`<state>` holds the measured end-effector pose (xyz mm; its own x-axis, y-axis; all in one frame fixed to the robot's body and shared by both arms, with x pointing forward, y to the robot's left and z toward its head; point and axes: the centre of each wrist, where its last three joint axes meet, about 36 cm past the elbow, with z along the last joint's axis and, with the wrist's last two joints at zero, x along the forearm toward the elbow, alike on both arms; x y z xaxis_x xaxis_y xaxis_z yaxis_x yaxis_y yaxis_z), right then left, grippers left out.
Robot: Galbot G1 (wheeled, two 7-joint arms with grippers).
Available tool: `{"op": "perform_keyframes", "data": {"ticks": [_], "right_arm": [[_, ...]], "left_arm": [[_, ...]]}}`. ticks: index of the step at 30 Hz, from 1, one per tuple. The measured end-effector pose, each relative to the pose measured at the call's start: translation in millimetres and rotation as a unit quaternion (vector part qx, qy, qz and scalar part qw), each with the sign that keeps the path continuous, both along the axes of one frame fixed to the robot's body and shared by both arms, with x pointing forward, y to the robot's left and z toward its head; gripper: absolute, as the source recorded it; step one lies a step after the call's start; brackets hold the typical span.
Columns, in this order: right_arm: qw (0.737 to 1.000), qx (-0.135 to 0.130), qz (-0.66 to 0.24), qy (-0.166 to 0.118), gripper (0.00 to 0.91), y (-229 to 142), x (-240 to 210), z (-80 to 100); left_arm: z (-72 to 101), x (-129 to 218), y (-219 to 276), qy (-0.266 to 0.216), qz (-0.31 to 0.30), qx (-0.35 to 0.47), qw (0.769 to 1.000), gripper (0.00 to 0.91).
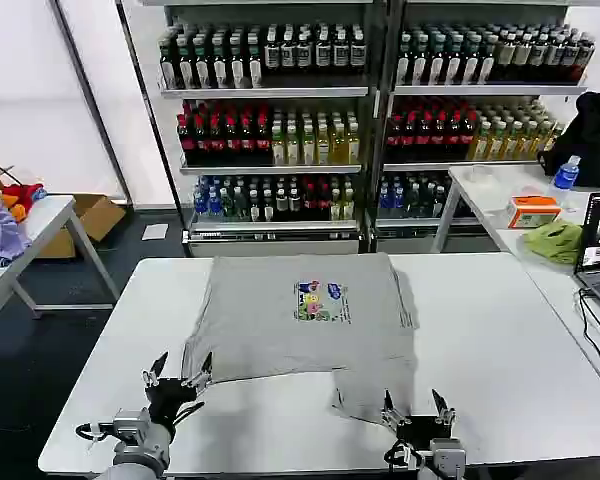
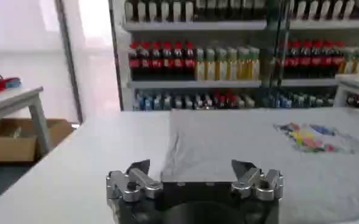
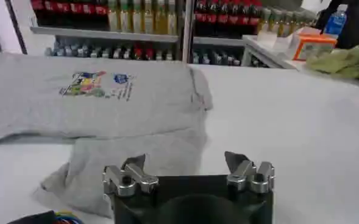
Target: Fold and organize the clothes.
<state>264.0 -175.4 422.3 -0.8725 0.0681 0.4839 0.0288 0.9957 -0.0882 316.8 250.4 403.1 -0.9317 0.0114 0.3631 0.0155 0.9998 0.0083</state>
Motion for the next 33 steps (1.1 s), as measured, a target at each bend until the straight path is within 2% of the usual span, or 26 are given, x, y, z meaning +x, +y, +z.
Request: {"op": "perform_keyframes", "data": {"ticks": [24,25,26,28,29,30,31,33], "right_arm": [[1.0,-0.003,0.003,0.02,0.907,9.9,-7.4,-16.7],[1.0,-0.003,0.003,0.02,0.907,10.1,-7.5,-17.2],[1.0,-0.003,0.003,0.021,0.907,10.4,-7.5,-17.5],[1.0,-0.002,0.003,0.021,0.907,11.2,-7.6,-18.4],[1.0,-0.001,0.003,0.021,0.786,11.5,-7.6,-18.8],[1.0,-0.001,0.004,0.021,0.544,11.6,-7.6,-19.5],[1.0,-0.001,0.004,0.021,0.01,11.7,-7.6,-20.1],[1.0,0.0,0.004,0.021,0.0,12.0,-7.3,-21.7]], "left_arm": [[-25.2,7.2,9.3,0.043,0.005,0.004,0.999,0.907],[-26.5,6.8,9.5,0.045,0.005,0.003,0.999,0.836],[-27.5,6.5,9.7,0.047,0.006,0.003,0.999,0.806],[-28.9,6.1,10.2,0.049,0.006,0.002,0.999,0.564],[-29.2,6.0,10.6,0.05,0.006,0.003,0.999,0.282],[-29.4,5.9,10.9,0.051,0.006,0.003,0.999,0.171],[-29.7,5.6,11.0,0.052,0.006,0.002,0.999,0.04],[-30.2,5.1,11.1,0.053,0.006,0.001,0.999,0.01]]}}
